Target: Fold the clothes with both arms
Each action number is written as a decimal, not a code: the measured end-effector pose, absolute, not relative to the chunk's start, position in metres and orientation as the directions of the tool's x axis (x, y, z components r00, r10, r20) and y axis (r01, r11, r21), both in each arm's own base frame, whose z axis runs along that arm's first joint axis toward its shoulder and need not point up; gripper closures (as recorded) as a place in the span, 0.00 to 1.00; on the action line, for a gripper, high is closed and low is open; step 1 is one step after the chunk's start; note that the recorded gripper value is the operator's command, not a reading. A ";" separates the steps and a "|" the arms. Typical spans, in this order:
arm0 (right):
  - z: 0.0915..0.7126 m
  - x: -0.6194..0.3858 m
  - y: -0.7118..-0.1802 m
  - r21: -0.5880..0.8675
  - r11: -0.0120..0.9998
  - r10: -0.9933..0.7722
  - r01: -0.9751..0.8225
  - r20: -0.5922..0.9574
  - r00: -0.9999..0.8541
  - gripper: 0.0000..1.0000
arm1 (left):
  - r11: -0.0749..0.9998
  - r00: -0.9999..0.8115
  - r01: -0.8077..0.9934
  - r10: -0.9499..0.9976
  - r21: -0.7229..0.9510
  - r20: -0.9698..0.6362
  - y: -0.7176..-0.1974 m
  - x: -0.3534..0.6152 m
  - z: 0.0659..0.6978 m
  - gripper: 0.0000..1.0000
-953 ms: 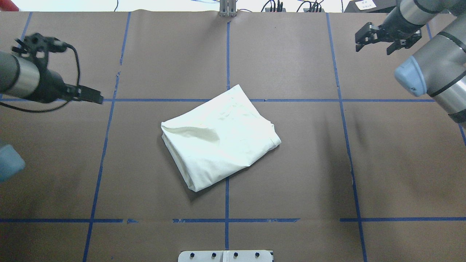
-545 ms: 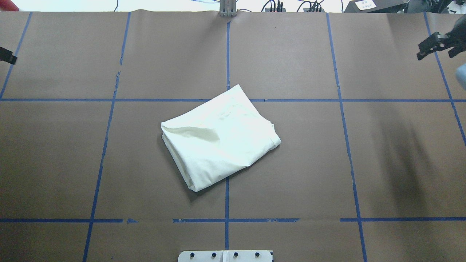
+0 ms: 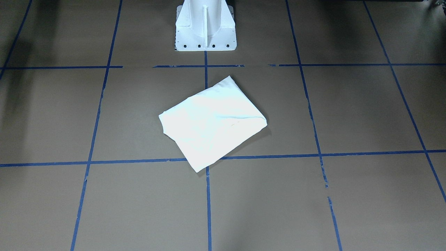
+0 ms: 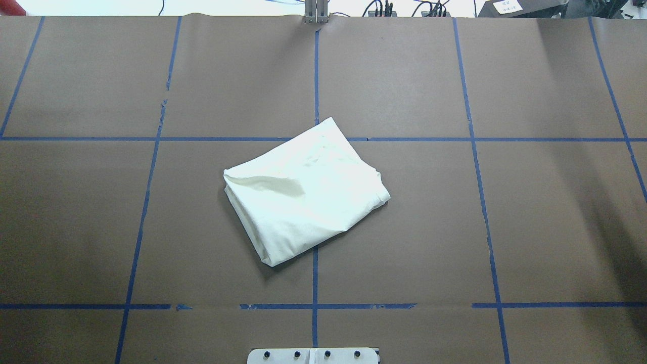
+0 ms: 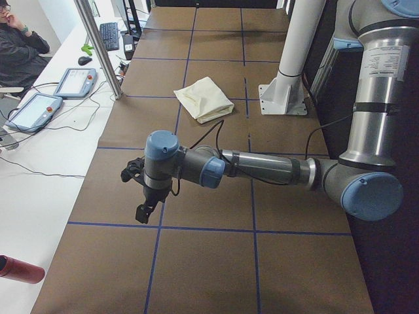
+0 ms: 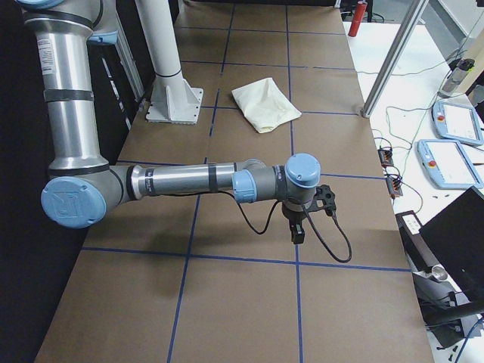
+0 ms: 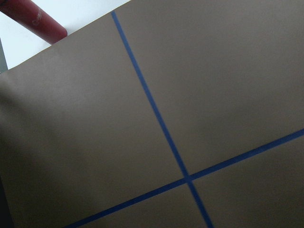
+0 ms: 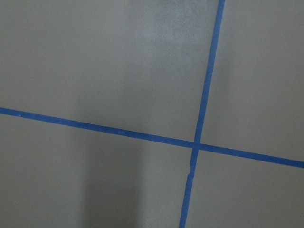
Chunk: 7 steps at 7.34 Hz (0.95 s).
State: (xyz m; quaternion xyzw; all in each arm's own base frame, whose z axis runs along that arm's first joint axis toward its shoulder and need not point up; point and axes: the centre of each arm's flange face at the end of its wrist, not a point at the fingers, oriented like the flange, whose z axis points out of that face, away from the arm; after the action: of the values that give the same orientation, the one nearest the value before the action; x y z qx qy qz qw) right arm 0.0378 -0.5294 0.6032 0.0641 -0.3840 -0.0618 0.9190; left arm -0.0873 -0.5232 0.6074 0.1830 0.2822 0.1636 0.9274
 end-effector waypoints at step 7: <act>0.585 0.052 -0.520 0.089 0.995 -0.096 0.046 0.702 0.705 0.00 | 0.970 0.797 0.008 0.141 0.244 -0.587 -0.493 -0.089 0.640 0.00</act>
State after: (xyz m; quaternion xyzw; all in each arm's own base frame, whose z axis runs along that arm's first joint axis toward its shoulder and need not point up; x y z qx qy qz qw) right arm 0.0523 -0.5203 0.5854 0.0326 -0.3820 -0.0383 0.9228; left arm -0.0893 -0.4929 0.6401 0.1178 0.3164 0.0355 0.9406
